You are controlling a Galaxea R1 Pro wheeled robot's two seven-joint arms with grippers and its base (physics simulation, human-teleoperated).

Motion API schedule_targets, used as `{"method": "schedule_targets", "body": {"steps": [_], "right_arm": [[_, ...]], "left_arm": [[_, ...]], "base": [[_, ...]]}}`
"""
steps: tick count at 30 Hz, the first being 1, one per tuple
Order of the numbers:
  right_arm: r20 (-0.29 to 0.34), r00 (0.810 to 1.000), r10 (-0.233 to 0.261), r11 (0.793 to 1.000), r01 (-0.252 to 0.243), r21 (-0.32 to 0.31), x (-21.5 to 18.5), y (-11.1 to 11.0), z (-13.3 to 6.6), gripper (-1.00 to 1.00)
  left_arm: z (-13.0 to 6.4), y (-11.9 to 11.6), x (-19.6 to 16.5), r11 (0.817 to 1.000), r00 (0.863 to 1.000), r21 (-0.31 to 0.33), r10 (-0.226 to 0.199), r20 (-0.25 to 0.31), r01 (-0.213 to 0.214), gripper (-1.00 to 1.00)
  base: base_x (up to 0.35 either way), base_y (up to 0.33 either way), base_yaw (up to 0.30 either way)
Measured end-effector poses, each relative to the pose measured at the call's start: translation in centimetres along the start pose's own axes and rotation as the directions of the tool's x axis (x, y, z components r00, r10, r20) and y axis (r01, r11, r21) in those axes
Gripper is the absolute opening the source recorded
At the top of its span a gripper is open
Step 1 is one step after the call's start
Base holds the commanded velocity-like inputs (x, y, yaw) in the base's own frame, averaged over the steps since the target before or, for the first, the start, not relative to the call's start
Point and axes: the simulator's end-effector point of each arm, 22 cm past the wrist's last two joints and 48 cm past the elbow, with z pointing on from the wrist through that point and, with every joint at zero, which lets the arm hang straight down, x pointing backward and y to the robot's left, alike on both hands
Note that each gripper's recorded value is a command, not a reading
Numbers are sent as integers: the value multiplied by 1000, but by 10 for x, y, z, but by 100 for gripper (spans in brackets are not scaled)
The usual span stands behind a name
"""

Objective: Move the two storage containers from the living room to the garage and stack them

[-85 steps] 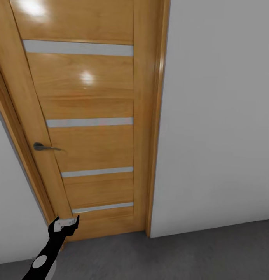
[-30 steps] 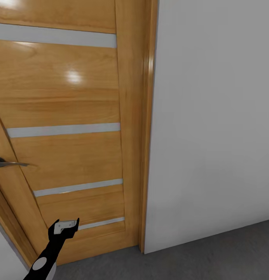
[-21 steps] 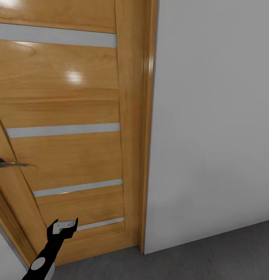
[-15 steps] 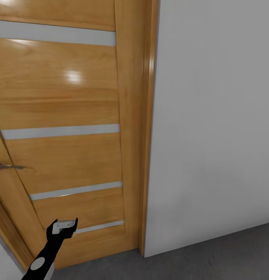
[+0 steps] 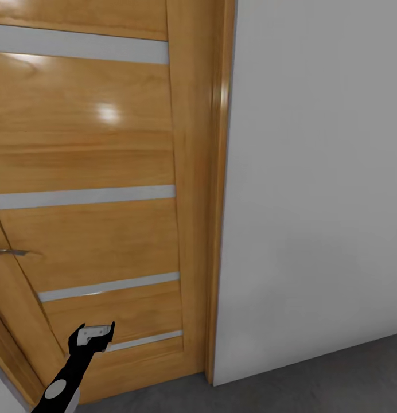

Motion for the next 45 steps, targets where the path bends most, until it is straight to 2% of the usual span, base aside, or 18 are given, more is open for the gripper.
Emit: {"method": "schedule_targets", "body": {"steps": [9, 45], "right_arm": [[0, 1000, 0, 1000, 0, 0, 0, 0, 0, 100], [0, 1000, 0, 1000, 0, 0, 0, 0, 0, 100]], "left_arm": [[0, 0, 0, 1000, 1000, 0, 0, 0, 0, 100], [-1, 0, 7, 1000, 1000, 0, -1, -14, 1, 100]], "base": [[162, -63, 0], [40, -3, 0]]}}
